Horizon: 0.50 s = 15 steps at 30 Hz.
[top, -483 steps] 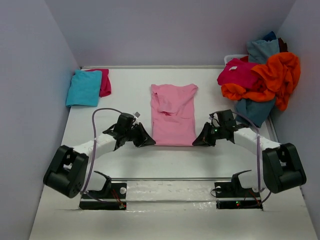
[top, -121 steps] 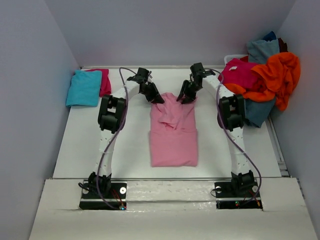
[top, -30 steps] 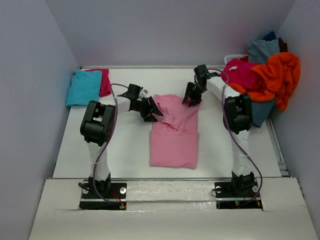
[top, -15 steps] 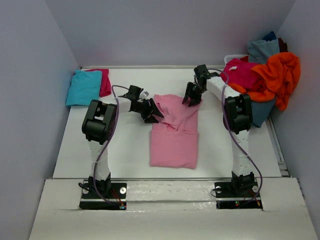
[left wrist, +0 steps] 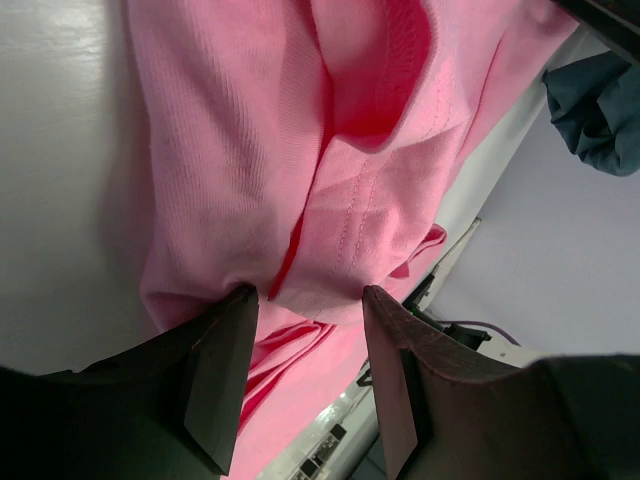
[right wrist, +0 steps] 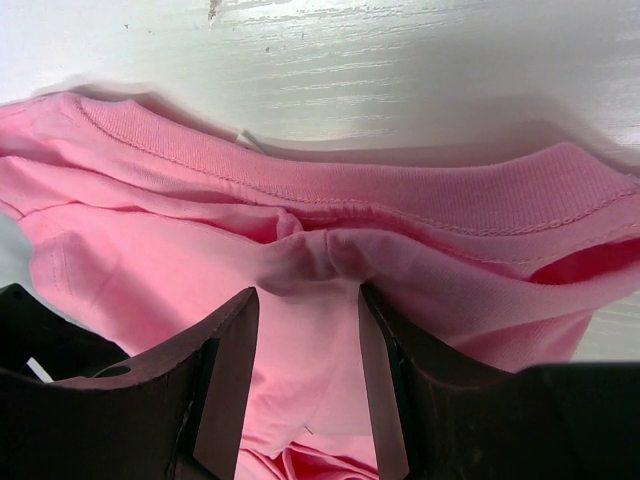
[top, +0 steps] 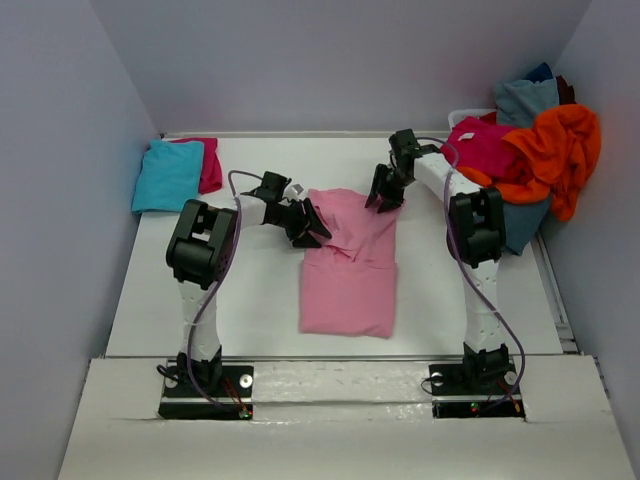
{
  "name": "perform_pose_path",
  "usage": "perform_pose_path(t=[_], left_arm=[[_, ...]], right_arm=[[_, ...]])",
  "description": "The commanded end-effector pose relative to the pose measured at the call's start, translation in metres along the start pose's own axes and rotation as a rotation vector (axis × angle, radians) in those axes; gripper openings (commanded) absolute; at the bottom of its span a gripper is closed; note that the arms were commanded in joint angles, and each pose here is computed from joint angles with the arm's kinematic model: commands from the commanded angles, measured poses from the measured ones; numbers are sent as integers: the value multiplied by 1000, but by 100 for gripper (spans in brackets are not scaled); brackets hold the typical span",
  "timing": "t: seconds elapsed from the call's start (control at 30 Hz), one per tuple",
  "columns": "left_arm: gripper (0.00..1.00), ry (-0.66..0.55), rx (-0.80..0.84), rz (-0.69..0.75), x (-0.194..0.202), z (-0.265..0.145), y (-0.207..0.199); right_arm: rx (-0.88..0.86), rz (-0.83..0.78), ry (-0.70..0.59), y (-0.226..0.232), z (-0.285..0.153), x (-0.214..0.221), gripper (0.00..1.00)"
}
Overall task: Fold and stack the t-shirts
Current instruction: Smooth out the 2/3-rectangle-folded T-shirt at the center of the board.
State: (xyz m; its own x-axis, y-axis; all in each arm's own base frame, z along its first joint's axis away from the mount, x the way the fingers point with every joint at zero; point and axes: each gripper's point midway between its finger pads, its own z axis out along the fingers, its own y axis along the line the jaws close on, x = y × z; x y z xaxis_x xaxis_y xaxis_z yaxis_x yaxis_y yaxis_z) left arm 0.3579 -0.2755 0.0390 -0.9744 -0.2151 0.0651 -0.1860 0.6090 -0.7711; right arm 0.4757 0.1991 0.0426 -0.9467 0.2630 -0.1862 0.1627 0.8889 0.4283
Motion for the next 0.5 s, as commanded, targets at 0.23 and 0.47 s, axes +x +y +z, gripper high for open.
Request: perform_pose_path(t=[0.23,0.47], left_arm=[[56,12,54,62,-2,-2,-21],[38,14,59,67,-3,0,-20]], right_arm=[[-9,-10,-8,0,1,-7,50],[-9,-11,-8,-1,2,-7,50]])
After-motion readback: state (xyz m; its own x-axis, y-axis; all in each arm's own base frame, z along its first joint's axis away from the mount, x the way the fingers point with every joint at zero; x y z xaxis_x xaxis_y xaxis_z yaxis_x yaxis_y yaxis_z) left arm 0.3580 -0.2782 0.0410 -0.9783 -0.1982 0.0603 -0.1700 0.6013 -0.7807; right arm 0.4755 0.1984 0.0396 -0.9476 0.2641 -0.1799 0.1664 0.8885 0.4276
